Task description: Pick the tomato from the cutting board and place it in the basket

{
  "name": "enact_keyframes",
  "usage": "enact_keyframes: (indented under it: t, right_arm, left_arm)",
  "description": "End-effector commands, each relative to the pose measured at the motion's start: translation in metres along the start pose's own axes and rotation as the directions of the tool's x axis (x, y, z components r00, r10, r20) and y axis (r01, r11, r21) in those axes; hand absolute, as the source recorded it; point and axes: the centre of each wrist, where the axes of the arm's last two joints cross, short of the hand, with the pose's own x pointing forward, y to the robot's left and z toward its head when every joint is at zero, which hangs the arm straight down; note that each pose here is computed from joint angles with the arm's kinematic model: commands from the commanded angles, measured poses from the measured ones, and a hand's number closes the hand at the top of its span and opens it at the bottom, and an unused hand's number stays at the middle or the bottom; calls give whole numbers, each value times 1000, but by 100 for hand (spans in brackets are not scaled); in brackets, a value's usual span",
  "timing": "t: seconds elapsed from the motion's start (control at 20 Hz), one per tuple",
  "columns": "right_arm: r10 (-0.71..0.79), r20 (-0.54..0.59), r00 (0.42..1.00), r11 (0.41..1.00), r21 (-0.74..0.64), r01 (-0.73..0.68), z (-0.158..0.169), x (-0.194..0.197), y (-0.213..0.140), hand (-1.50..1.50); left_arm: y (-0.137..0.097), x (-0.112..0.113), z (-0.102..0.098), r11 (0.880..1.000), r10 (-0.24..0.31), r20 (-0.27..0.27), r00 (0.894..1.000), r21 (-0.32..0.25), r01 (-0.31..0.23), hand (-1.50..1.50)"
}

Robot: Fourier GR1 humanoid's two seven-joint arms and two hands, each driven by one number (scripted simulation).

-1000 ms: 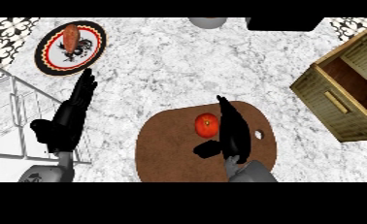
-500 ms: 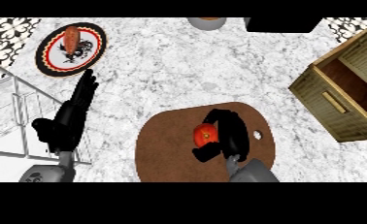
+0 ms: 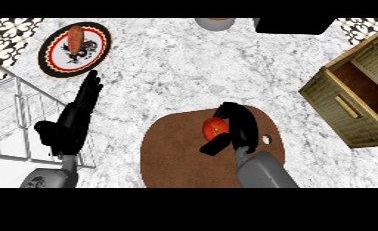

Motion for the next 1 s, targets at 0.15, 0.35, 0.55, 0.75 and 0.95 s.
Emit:
enact_keyframes:
  t: [0.15, 0.35, 0.55, 0.75, 0.95]
  right_arm:
    - [-185, 19, 983, 971, -149, 186, -26, 20, -8, 150]
    - [-300, 184, 936, 909, -244, 339, -16, 41, -22, 150]
    - [-372, 323, 870, 815, -336, 473, -17, 72, -42, 150]
    - [-392, 367, 843, 772, -367, 519, -3, 99, -60, 150]
    - [-303, 350, 886, 774, -451, 443, -5, 116, -85, 150]
  left_arm:
    - [14, 18, -32, 994, -9, -43, 999, 105, 13, 0]
    - [35, 31, -25, 992, -39, -53, 998, 116, 45, 0]
    - [27, 16, -12, 994, -35, -61, 998, 105, 41, 0]
    - [38, 14, -16, 990, -31, -69, 997, 136, 41, 0]
    - [41, 23, -15, 987, -27, -79, 996, 154, 39, 0]
